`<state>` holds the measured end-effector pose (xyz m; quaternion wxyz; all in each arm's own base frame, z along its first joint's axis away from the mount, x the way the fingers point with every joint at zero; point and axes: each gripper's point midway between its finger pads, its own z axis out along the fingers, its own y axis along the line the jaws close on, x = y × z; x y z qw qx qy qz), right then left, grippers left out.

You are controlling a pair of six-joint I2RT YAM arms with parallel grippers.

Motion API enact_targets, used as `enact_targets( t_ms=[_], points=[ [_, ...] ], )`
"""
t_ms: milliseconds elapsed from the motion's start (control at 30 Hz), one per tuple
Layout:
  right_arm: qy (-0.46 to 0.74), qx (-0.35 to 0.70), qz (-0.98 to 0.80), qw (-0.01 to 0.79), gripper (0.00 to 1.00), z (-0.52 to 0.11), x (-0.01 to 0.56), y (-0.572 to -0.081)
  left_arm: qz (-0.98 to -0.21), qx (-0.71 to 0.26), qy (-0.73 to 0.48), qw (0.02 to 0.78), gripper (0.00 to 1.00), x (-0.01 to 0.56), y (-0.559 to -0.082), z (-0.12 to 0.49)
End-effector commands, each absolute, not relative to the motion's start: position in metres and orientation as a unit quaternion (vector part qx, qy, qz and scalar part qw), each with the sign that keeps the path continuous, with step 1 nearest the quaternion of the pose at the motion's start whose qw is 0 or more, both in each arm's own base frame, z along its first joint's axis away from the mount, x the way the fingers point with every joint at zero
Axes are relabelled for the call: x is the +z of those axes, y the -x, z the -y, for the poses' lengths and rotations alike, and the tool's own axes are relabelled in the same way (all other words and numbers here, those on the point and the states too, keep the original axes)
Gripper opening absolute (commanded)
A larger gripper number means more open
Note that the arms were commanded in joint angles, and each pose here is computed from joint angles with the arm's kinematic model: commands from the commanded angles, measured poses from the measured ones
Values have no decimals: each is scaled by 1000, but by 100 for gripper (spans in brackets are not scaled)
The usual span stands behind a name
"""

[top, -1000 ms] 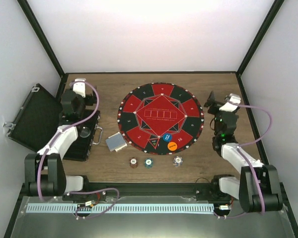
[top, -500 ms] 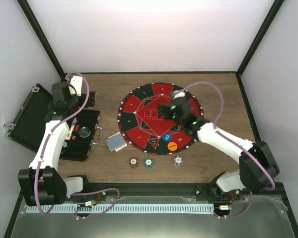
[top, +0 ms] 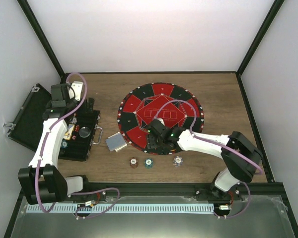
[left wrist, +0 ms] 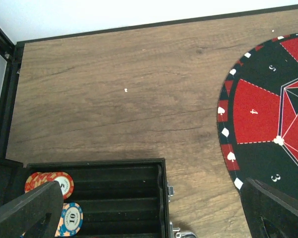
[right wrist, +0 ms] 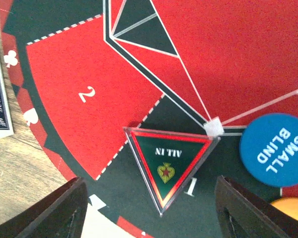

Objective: Distribute texas hold em gaming equipment

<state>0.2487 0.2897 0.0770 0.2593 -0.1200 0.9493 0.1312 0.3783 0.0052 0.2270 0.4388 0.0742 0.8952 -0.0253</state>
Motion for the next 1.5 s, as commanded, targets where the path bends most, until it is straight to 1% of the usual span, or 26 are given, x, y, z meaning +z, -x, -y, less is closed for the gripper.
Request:
enact_targets(
  t_ms=[0,167,300,667,1000,1333,1467],
  points=[
    [99,132,-962,218,69,-285,62,-233,-895,-28,-83,438,100,235,-372,-4],
    [101,138,-965,200,63,-284,54,-225,-896,-36,-86,434,100,232,-369,-1],
    [106,134,-967,188,62,-285,45,-222,-895,-41,-89,436,100,235,-369,1],
    [121,111,-970,180,50,-291,29,-229,-894,-52,-87,437,100,240,-371,4],
    [142,91,-965,203,33,-305,29,-249,-895,-57,-84,434,100,242,-370,5],
    [205,47,-946,245,31,-337,28,-295,-901,-63,-76,422,100,237,-366,6],
    [225,55,-940,251,31,-355,26,-318,-904,-64,-76,415,100,233,-363,6]
  ],
)
